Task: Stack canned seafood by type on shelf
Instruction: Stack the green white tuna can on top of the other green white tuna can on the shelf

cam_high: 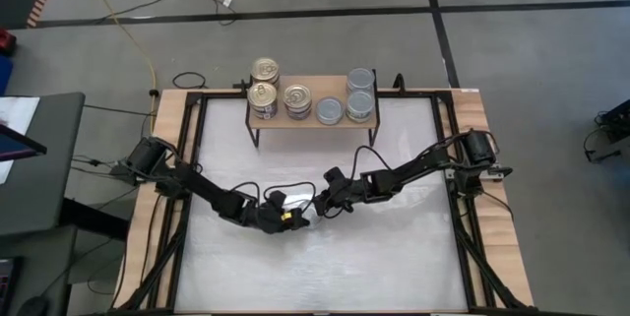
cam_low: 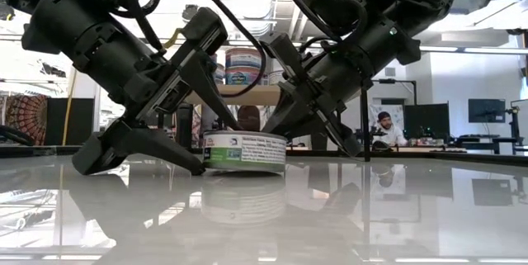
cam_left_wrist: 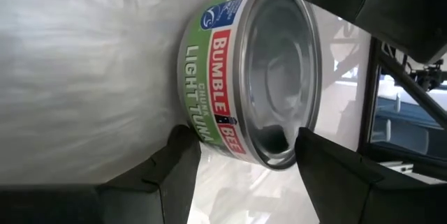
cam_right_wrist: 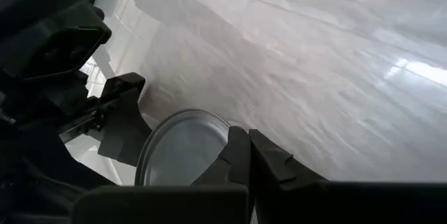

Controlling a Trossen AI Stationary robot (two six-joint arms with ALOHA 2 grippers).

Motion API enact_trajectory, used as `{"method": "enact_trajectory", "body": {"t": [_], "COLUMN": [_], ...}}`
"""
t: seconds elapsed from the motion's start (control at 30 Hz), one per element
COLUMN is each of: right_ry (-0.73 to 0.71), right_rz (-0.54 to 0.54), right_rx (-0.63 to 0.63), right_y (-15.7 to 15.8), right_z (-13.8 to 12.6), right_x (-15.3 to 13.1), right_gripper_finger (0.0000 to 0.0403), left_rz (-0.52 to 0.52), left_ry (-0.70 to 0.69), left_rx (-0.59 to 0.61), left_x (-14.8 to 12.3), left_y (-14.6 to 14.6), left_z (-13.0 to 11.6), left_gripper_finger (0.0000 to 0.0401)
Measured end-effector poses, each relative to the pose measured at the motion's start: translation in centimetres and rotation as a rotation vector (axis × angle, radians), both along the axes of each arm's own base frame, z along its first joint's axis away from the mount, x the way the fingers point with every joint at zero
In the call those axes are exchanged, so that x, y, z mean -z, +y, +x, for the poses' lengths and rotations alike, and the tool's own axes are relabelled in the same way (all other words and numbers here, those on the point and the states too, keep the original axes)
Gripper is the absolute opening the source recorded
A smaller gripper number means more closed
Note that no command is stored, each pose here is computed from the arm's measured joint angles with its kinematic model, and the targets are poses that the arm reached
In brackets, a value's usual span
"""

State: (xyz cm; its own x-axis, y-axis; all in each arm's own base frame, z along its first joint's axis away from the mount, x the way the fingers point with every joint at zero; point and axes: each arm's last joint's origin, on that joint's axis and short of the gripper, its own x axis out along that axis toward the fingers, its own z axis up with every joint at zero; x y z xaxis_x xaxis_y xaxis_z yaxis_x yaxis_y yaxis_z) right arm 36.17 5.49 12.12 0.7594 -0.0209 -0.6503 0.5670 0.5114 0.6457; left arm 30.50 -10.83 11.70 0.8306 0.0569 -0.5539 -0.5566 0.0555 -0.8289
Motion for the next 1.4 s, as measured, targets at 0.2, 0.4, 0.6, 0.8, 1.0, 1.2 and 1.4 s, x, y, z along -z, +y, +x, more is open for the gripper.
{"method": "enact_trajectory", "body": {"t": [0.2,0.4,0.6,0.8,1.0,1.2,1.4], "right_ry": [0.014,0.04,0.06,0.066,0.067,0.066,0.06], "right_rz": [0.005,0.01,0.017,0.021,0.02,0.02,0.019], "right_rx": [-0.005,-0.004,0.004,0.002,-0.003,-0.004,-0.008], "right_y": [0.09,0.23,0.24,0.26,0.43,0.45,0.52], "right_z": [-0.09,-0.29,-0.42,-0.46,-0.5,-0.51,-0.48], "right_x": [0.06,0.24,0.39,0.43,0.45,0.46,0.41], "right_gripper_finger": [0.0021,0.0021,0.0021,0.0021,0.0021,0.0021,0.0021], "left_rz": [0.009,-0.007,-0.005,-0.008,-0.008,-0.013,-0.009], "left_ry": [-0.004,0.0,0.003,0.009,0.011,0.005,0.001], "left_rx": [-0.031,-0.052,-0.058,-0.051,-0.047,-0.047,-0.048], "left_x": [0.03,0.13,0.19,0.24,0.27,0.24,0.21], "left_y": [0.08,-0.08,-0.13,-0.13,-0.12,-0.12,-0.12], "left_z": [-0.01,-0.13,-0.19,-0.22,-0.21,-0.2,-0.18], "left_gripper_finger": [0.0224,0.0224,0.0224,0.0224,0.0224,0.0224,0.0226]}}
